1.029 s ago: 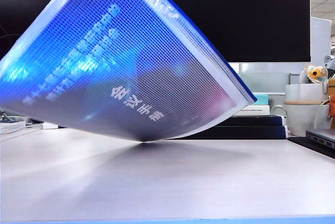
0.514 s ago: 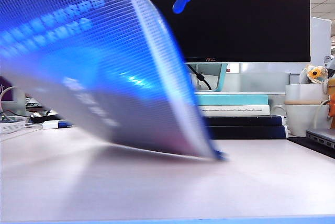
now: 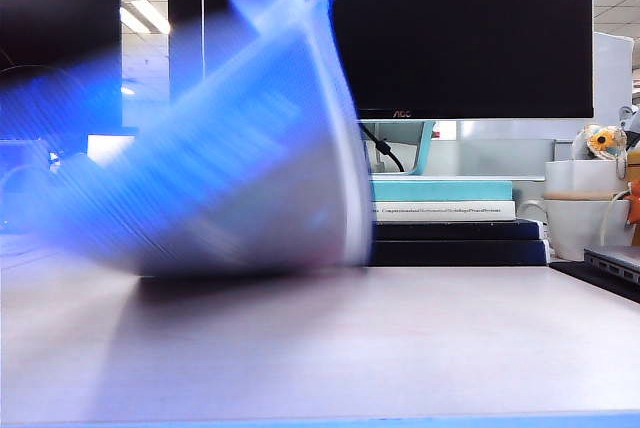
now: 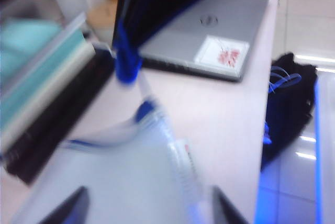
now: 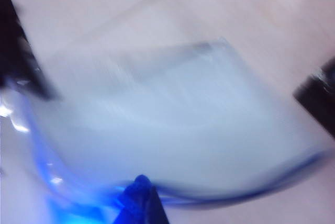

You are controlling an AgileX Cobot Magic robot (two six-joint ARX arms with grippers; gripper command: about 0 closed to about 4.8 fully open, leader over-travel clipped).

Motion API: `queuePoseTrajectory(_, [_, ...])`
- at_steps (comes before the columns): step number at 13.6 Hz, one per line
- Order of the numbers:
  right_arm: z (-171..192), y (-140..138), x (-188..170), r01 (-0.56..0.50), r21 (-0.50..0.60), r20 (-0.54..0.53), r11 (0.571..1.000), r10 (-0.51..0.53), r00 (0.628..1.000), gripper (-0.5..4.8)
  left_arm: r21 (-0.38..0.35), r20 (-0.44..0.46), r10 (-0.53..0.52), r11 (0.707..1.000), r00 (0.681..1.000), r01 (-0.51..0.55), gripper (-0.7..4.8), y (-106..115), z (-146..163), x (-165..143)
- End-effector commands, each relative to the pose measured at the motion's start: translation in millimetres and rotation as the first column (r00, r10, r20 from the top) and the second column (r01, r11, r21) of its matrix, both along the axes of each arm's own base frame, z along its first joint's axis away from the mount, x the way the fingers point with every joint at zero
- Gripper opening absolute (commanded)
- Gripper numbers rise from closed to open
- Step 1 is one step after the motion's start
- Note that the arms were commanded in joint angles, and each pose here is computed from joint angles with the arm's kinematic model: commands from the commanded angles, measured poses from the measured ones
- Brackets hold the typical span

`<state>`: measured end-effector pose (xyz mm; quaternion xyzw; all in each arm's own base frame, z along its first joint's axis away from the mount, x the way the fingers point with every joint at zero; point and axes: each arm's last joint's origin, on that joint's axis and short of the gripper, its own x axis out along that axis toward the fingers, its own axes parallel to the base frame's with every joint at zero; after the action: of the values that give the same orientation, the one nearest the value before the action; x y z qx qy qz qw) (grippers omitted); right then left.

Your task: Pick up the transparent plastic file bag with a blue zipper and close its zipper.

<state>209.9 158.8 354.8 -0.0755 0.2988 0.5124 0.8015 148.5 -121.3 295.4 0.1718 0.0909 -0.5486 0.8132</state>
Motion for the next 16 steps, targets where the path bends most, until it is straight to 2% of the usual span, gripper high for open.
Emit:
queuePoseTrajectory(1, [12.1, 5.6, 1.5, -0.034, 0.132, 0.019, 0.991, 0.032, 0.999, -0.01, -0.019, 0.014, 0.003, 1.000, 1.000, -0.003, 3.21, -4.0, 0.6, 5.8])
queuePoseTrajectory(3, [14.8, 7.5, 2.1, -0.038, 0.161, 0.027, 0.986, 0.034, 0.999, -0.01, -0.051, -0.056, 0.055, 0.997, 0.997, -0.058, 3.19, -7.9, -1.8, 12.3])
queuePoseTrajectory(4, [17.5, 11.3, 1.3, -0.051, 0.177, 0.058, 0.983, 0.042, 0.997, -0.02, -0.125, -0.165, 0.091, 0.986, 0.982, -0.112, 3.17, -11.5, -1.0, 16.9])
queuePoseTrajectory(5, [19.3, 12.1, 2.0, -0.052, 0.190, 0.073, 0.980, 0.038, 0.997, -0.01, -0.143, -0.198, 0.122, 0.978, 0.973, -0.152, 3.13, -11.4, -0.1, 17.8])
queuePoseTrajectory(9, [19.2, 19.5, 8.4, -0.020, 0.203, 0.113, 0.979, -0.004, 0.994, -0.02, -0.163, -0.179, 0.135, 0.973, 0.975, -0.165, 3.09, -11.2, 5.8, 11.0])
queuePoseTrajectory(14, [4.3, 29.7, 22.7, -0.005, 0.178, 0.086, 0.984, -0.010, 0.996, -0.01, -0.200, -0.110, 0.168, 0.962, 0.980, -0.188, 3.08, -6.4, 19.8, -7.4])
queuePoseTrajectory(16, [1.4, 32.8, 26.9, -0.006, 0.182, 0.090, 0.983, -0.011, 0.996, -0.01, -0.182, -0.118, 0.217, 0.955, 0.969, -0.235, 2.97, -3.4, 19.1, -9.0])
